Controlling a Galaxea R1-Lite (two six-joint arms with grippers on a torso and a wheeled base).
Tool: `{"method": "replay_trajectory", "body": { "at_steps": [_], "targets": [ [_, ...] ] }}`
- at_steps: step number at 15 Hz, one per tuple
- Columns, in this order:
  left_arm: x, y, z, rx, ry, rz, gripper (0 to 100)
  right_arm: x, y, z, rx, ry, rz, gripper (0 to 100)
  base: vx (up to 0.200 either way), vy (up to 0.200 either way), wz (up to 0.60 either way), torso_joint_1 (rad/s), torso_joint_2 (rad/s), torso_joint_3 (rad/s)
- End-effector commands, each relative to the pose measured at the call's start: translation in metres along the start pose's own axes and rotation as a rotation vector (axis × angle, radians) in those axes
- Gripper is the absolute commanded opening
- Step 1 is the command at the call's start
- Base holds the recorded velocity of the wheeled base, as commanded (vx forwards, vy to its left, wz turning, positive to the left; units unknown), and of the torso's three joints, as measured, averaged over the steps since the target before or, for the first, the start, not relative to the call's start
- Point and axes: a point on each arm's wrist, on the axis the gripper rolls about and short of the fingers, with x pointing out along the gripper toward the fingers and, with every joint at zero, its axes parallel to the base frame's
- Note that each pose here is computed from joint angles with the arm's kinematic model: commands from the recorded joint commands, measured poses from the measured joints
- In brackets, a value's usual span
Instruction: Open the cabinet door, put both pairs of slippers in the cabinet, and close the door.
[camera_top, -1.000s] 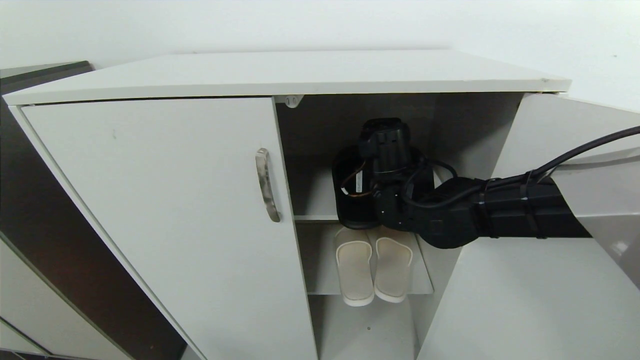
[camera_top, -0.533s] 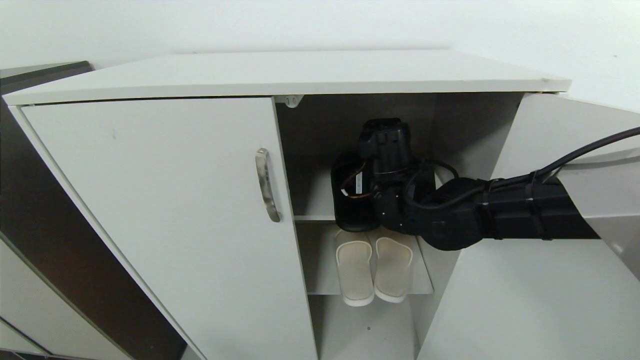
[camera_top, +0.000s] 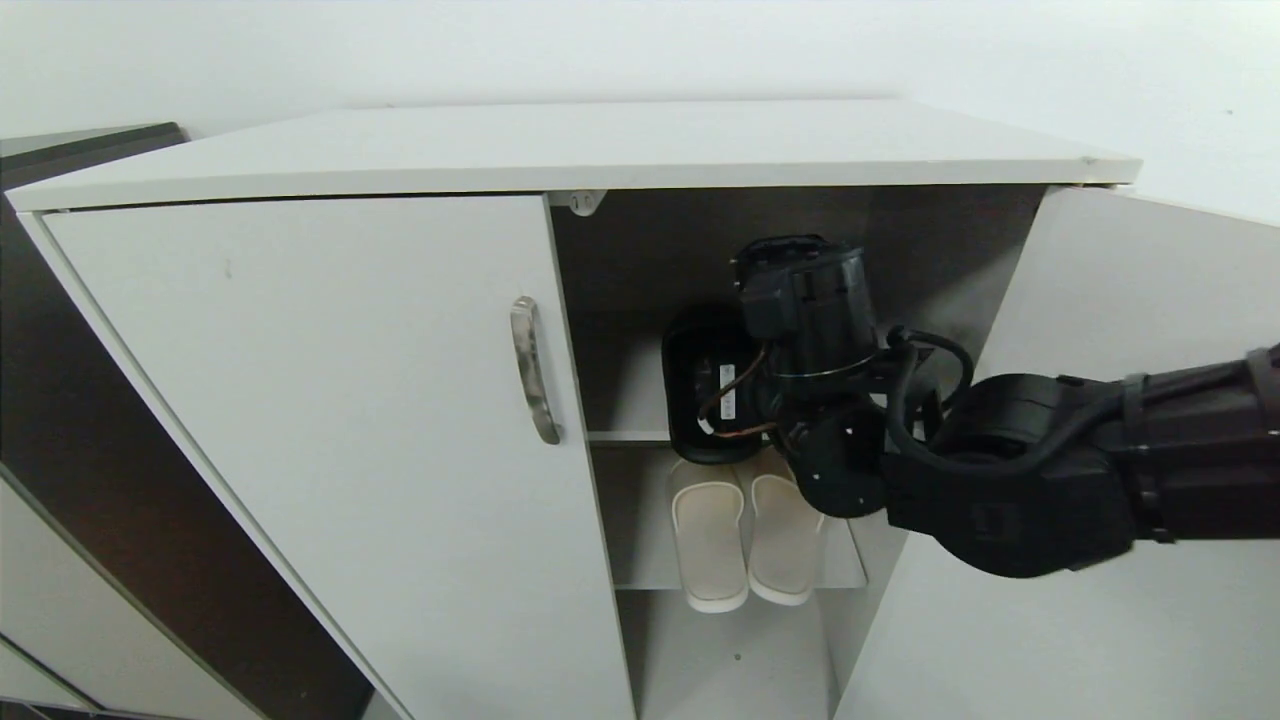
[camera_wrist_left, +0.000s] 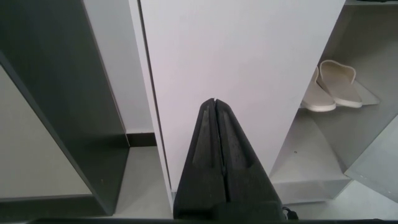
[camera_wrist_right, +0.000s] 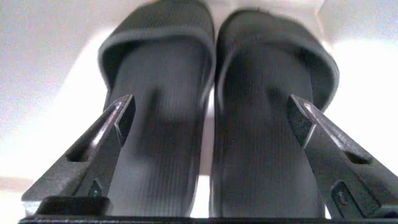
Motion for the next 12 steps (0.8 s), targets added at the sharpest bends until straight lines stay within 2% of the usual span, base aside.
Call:
{"method": "replay_trajectory", "body": {
  "at_steps": [1, 3, 4, 12],
  "targets": [
    [0.000, 0.000, 0.000, -0.001, 0.000, 0.000, 0, -0.056, -0.012, 0.000, 0.015, 0.007, 0.090, 100, 0.000, 0.000, 0.00, 0.000, 0.00, 0.000],
    [0.000, 0.000, 0.000, -0.001, 0.000, 0.000, 0, -0.074, -0.019, -0.010, 0.011, 0.031, 0.120, 100, 0.000, 0.000, 0.00, 0.000, 0.00, 0.000],
    [0.000, 0.000, 0.000, -0.001, 0.000, 0.000, 0, -0.088, -0.026, -0.016, 0.024, 0.046, 0.142, 0, 0.000, 0.000, 0.00, 0.000, 0.00, 0.000],
    [0.000, 0.000, 0.000, -0.002, 0.000, 0.000, 0, -0.090, -0.025, -0.028, -0.019, 0.078, 0.143, 0, 0.000, 0.000, 0.00, 0.000, 0.00, 0.000]
  ]
}}
